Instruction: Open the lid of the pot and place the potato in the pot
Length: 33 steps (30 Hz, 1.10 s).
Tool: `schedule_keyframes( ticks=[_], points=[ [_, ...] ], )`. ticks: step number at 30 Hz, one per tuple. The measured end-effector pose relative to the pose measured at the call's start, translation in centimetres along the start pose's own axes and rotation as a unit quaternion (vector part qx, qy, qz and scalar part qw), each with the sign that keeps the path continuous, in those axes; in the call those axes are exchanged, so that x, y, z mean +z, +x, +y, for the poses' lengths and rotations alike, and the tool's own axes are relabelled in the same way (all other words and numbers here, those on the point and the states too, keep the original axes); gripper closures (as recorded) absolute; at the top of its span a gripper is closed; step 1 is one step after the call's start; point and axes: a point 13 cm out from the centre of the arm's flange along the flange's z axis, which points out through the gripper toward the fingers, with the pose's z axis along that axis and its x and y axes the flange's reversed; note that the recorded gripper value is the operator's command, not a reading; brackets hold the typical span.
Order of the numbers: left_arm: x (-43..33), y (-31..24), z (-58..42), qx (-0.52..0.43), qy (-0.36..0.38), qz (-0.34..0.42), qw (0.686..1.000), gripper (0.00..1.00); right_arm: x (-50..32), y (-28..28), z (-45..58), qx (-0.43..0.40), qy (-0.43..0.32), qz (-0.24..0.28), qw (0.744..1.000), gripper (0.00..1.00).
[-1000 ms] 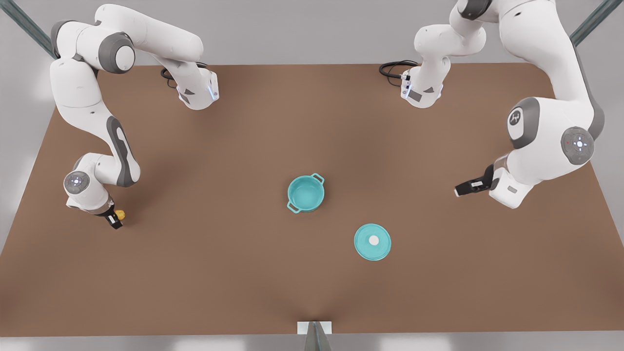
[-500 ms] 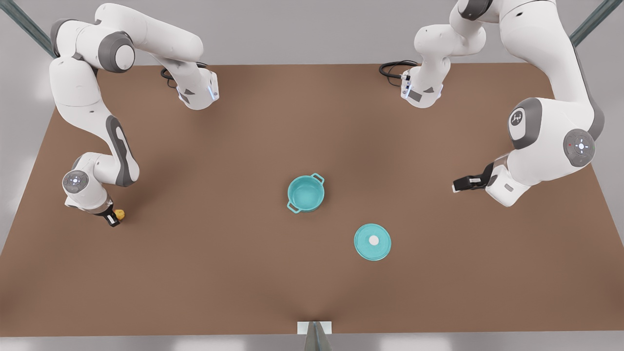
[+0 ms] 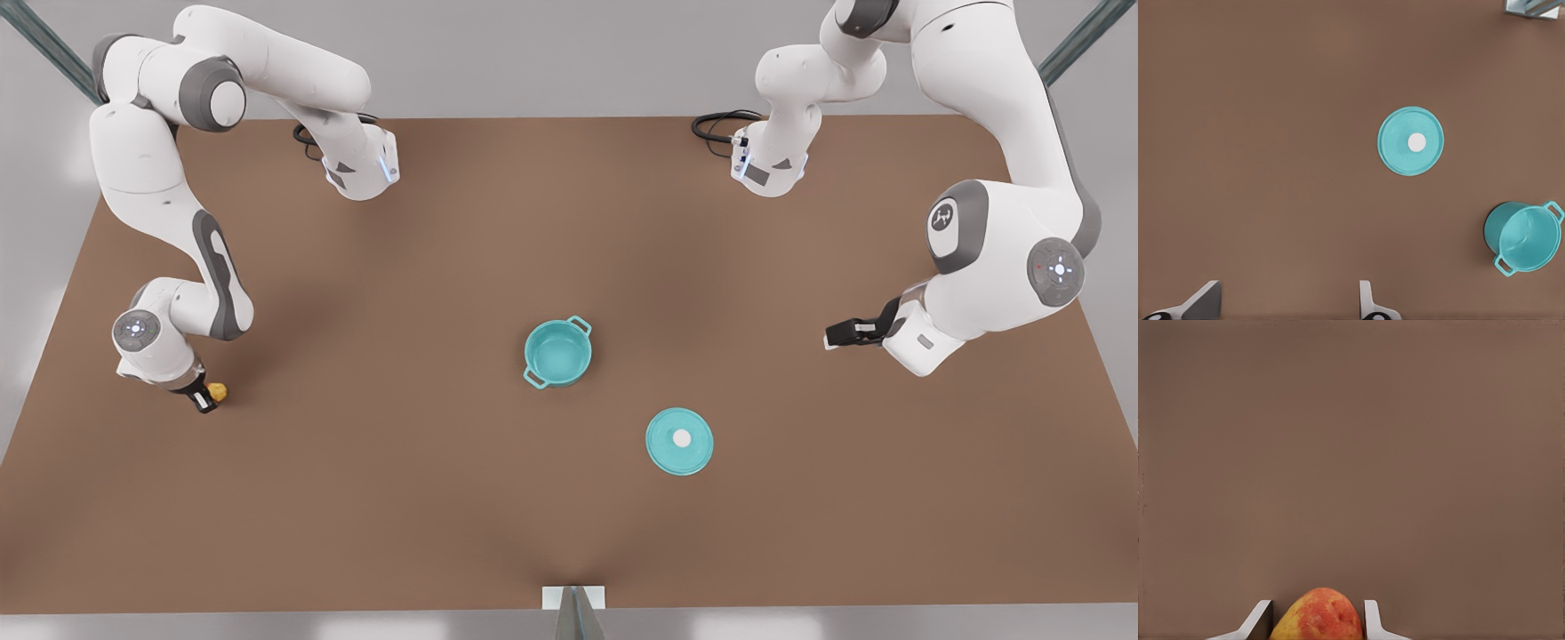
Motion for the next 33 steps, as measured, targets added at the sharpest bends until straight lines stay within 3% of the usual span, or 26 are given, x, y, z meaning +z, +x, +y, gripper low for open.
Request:
schedule_keyframes(
  ticks=[16, 25, 33],
  points=[
    [0.1, -0.3, 0.8, 0.008, 0.001, 0.000, 1.000, 0.00, -7.5, 0.7, 5.2, -0.021, -0.021, -0.003, 1.000, 0.51],
    [0.2, -0.4, 0.8, 0.012, 0.001, 0.000, 1.000, 0.00, -19.3, 13.0, 19.6, -0.094, -0.050, 0.043, 0.993, 0.51],
    [0.3, -0.5, 0.8, 0.014, 0.001, 0.001, 1.000, 0.00, -28.3, 27.6, 28.3, -0.121, -0.057, 0.082, 0.988, 0.50]
  ],
)
